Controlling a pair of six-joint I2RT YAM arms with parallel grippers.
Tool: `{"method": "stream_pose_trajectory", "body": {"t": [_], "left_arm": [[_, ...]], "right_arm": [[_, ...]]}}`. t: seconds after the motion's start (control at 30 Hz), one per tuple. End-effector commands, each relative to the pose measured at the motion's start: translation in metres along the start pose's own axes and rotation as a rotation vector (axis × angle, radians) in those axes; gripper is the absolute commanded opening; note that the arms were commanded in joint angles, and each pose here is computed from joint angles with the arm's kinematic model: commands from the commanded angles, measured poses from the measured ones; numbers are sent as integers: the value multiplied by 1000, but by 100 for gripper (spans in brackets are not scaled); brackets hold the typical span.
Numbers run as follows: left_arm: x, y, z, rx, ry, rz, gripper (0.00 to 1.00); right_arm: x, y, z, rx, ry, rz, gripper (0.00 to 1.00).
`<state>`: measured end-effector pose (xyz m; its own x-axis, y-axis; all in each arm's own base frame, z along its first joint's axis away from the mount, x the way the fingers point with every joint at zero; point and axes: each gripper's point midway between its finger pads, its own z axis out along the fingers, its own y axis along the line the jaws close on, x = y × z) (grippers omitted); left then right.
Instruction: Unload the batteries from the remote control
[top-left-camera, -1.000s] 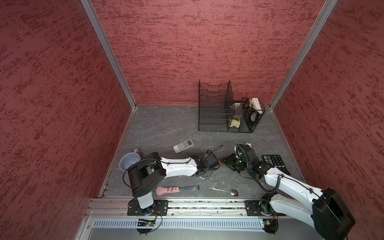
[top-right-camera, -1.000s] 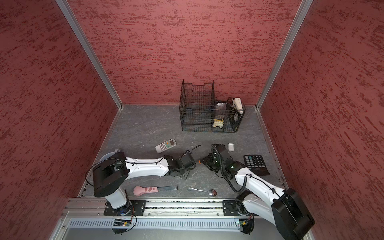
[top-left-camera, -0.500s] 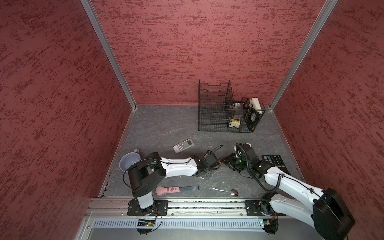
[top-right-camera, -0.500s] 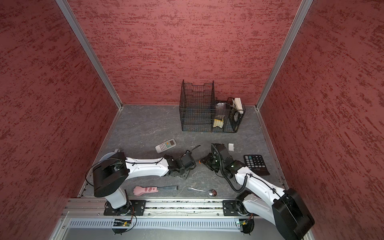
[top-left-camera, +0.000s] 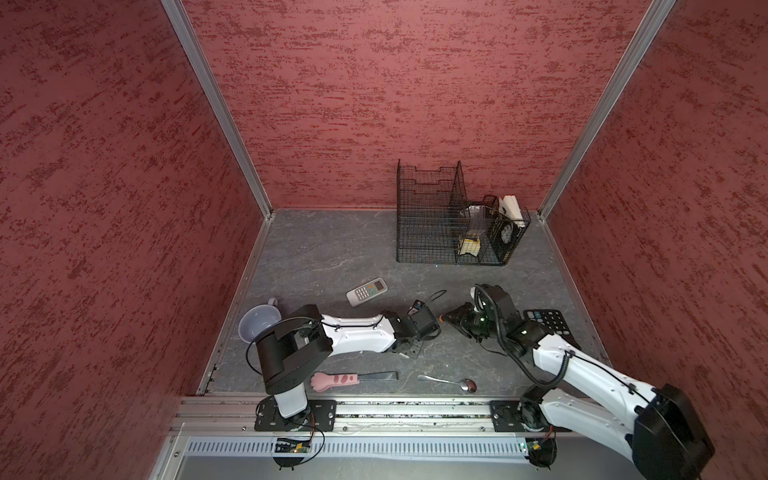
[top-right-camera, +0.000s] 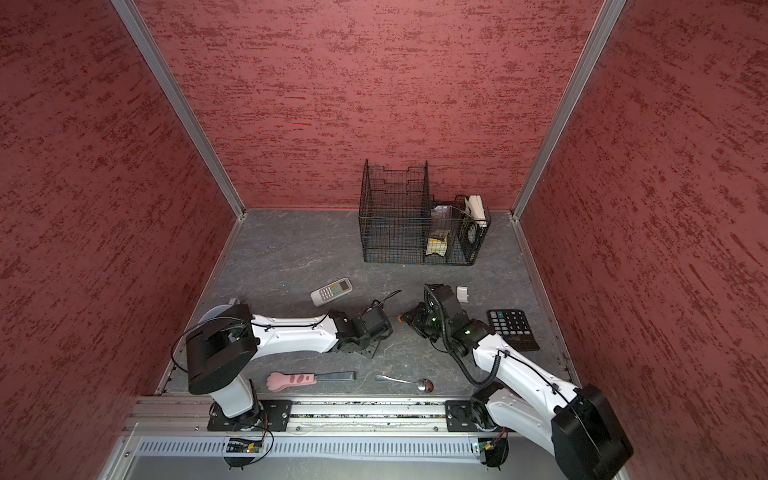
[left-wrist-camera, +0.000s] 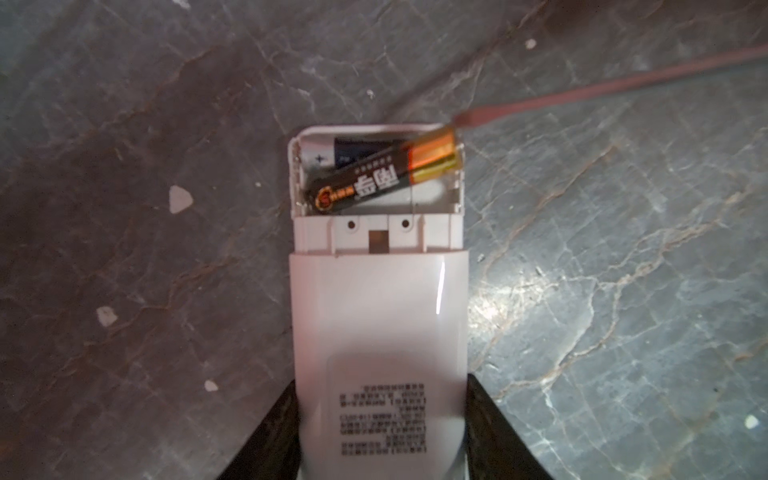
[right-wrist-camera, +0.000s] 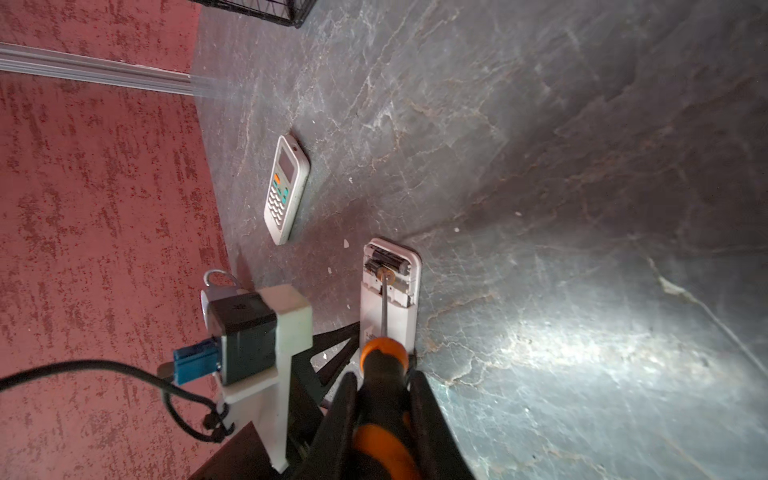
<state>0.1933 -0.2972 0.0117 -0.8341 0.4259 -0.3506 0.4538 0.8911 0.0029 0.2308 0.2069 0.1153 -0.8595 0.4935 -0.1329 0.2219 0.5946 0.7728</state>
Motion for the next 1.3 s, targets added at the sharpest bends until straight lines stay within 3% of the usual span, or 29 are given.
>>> {"method": "stream_pose_trajectory", "body": {"t": [0.0,1.17,1.27], "left_arm": [[55,2,33,-2,184,63,34],[57,6,31,-4,177,44,34],[57,7,30,-7,174,45,38]], "right_arm": [[-7,19,-5,-51,-24,-10,0],[-26,40,52,-98,6,-59,0],[-30,44,51,-104,-13,-70,0]]}}
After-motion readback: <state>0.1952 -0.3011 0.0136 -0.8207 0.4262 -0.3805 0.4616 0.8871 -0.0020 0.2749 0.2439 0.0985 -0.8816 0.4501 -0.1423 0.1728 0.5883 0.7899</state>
